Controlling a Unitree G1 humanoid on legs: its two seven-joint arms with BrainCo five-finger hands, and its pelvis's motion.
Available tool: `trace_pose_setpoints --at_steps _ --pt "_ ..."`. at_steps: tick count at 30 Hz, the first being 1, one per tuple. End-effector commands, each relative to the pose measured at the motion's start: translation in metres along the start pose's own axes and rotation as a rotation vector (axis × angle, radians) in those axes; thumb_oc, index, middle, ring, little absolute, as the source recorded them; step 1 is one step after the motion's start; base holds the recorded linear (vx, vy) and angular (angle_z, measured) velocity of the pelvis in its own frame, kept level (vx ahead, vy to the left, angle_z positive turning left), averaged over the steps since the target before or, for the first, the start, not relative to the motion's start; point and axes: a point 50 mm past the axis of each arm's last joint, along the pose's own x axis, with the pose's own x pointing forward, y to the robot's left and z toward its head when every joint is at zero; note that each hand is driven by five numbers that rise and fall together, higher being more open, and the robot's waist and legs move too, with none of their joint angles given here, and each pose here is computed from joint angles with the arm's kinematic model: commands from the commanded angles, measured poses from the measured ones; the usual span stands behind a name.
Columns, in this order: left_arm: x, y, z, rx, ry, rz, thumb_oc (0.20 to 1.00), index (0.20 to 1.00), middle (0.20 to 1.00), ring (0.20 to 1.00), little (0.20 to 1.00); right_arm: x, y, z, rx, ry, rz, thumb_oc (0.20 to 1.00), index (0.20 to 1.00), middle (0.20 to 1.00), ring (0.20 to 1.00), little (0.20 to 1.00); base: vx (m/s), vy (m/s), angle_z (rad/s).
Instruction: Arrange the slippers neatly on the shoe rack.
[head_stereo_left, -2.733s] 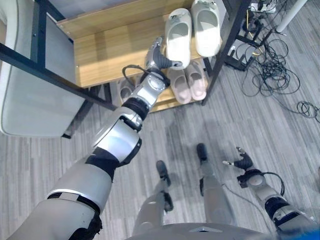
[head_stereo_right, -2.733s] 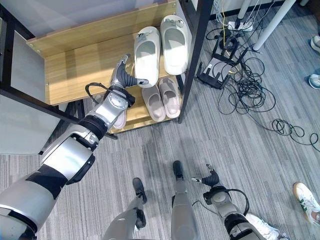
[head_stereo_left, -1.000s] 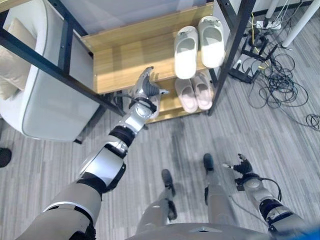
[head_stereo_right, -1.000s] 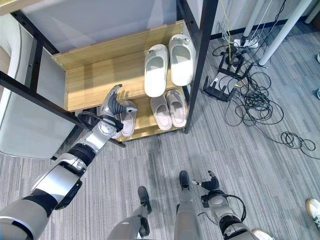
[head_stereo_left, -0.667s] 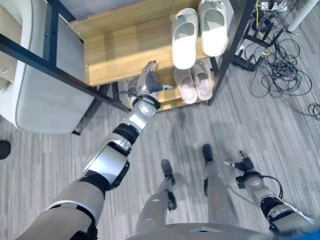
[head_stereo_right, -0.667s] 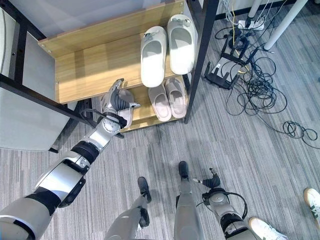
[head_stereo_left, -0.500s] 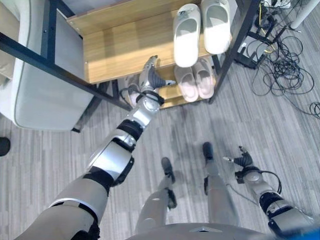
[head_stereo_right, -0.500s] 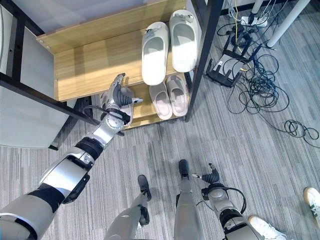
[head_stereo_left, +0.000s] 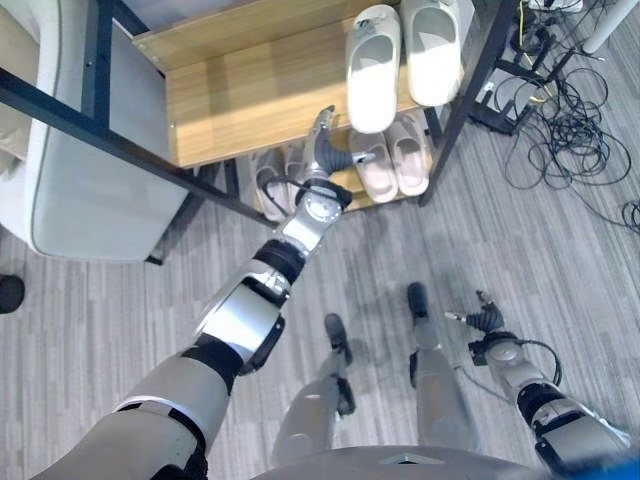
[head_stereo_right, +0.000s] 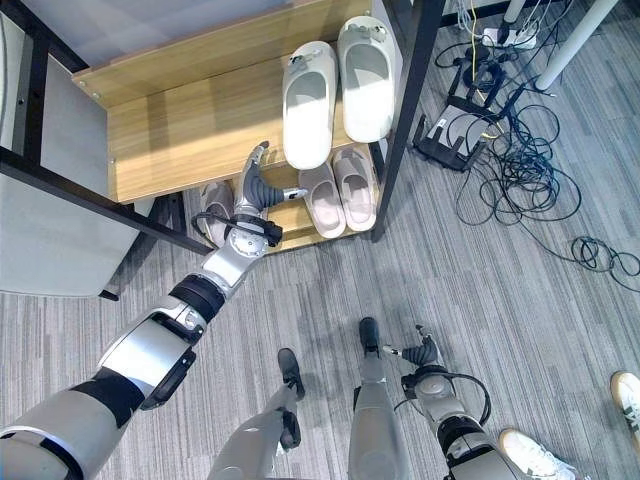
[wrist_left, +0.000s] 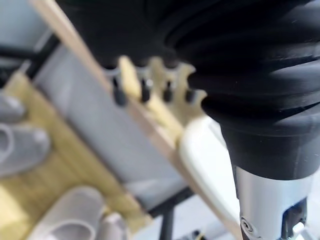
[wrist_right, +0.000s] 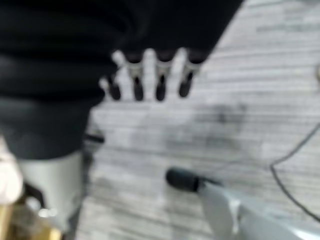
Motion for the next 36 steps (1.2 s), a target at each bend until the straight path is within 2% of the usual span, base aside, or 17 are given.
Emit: trace_pose_setpoints --at_steps 1,11,23,31,36 --pt "-0.005 -0.029 0.018 -0.112 -0.007 -0.112 1.000 1.000 1.000 1.000 1.000 0.009 -0.018 0.019 -0.036 -0.052 -0.048 1.000 1.000 1.000 1.000 1.000 0.00 0.000 0.00" --pt "-0.009 -0.048 0.026 -0.147 0.023 -0.167 1.000 1.000 1.000 1.000 1.000 0.010 -0.017 0.019 -0.059 -0.040 -0.039 1.000 1.000 1.000 1.000 1.000 0.01 0.001 -0.04" --pt "-0.001 -0.049 0.041 -0.075 -0.007 -0.153 1.000 1.000 1.000 1.000 1.000 0.010 -0.019 0.016 -0.075 -0.034 -0.043 1.000 1.000 1.000 1.000 1.000 0.00 0.000 0.00" --pt "0.019 -0.012 0.040 0.000 -0.026 -0.051 1.000 1.000 1.000 1.000 1.000 0.007 -0.020 0.004 -0.089 -0.012 -0.033 1.000 1.000 1.000 1.000 1.000 0.00 0.000 0.00" --pt "0.020 0.001 0.034 0.021 -0.063 -0.023 1.000 1.000 1.000 1.000 1.000 0.003 -0.018 -0.008 -0.068 0.021 -0.024 1.000 1.000 1.000 1.000 1.000 0.00 0.000 0.00"
